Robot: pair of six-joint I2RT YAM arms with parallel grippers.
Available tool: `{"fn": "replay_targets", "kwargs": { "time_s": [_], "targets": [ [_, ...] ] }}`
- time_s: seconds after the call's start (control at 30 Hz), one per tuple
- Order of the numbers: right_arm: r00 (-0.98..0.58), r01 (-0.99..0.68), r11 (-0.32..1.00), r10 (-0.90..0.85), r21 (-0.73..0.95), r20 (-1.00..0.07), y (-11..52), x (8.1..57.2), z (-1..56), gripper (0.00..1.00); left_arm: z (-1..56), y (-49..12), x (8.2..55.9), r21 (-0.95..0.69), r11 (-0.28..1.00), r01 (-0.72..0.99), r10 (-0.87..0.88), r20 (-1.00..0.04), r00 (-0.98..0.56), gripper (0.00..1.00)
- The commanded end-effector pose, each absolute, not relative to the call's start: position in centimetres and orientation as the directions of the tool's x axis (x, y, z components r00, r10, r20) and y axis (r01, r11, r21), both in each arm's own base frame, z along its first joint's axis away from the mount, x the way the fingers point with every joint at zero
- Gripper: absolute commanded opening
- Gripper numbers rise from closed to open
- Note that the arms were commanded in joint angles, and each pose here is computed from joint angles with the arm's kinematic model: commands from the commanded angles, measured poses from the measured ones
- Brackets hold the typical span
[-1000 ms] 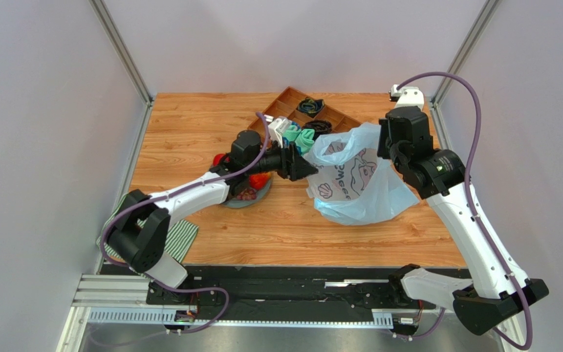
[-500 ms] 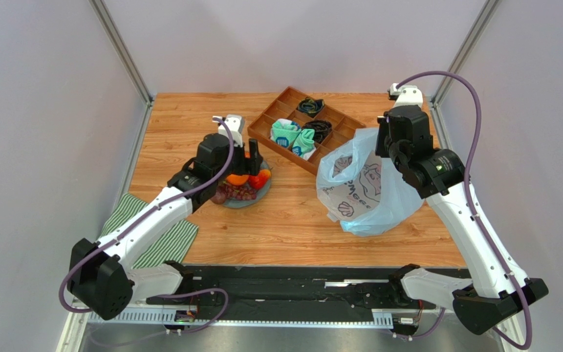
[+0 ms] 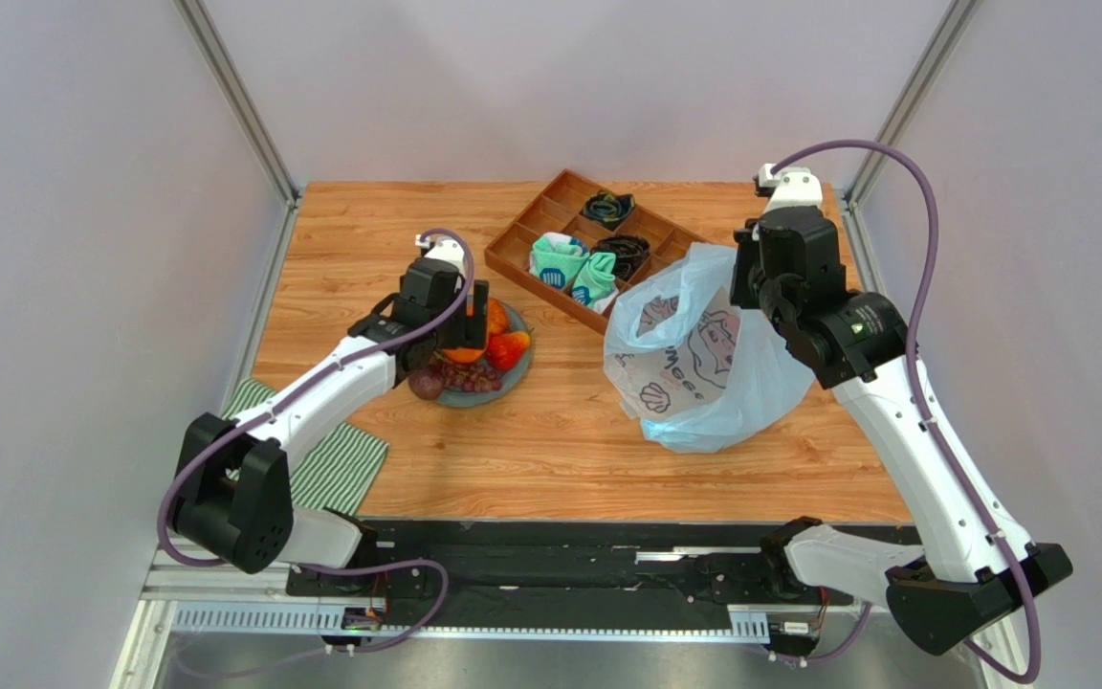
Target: Place the fruits into the plastic bag
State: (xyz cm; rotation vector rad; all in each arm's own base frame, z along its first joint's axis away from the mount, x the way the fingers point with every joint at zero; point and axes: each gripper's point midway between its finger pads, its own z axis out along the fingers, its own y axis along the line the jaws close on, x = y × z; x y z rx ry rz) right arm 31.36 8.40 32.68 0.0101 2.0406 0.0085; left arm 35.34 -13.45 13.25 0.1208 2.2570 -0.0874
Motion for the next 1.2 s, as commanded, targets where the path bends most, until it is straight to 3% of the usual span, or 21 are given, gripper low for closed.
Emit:
{"fn": "replay_targets", "kwargs": {
  "time_s": [0.0, 0.63, 1.0, 1.17],
  "targets": [
    [-0.411, -0.005, 0.999, 0.040, 0.046, -0.911, 9.0, 32.0, 33.9, 0.00, 14.3, -14.5, 36.8, -0.062, 0.988, 0.140, 0.038, -0.786, -0.617, 0.88],
    [-0.416, -0.028, 0.997, 0.050, 0.068, -0.908, 9.6, 32.0, 33.6, 0.00, 11.9, -14.0, 37.1, -0.102, 0.990, 0.102, -0.005, -0.731, -0.682, 0.96],
    [-0.416, -0.038, 0.997, 0.051, 0.073, -0.908, 9.8, 32.0, 33.7, 0.00, 10.4, -14.0, 37.1, -0.100, 0.990, 0.102, 0.003, -0.698, -0.716, 0.96],
    [-0.416, -0.038, 0.997, 0.052, 0.074, -0.908, 9.8, 32.0, 33.6, 0.00, 10.6, -14.1, 37.1, -0.106, 0.989, 0.108, 0.003, -0.702, -0.712, 0.89]
  ]
}}
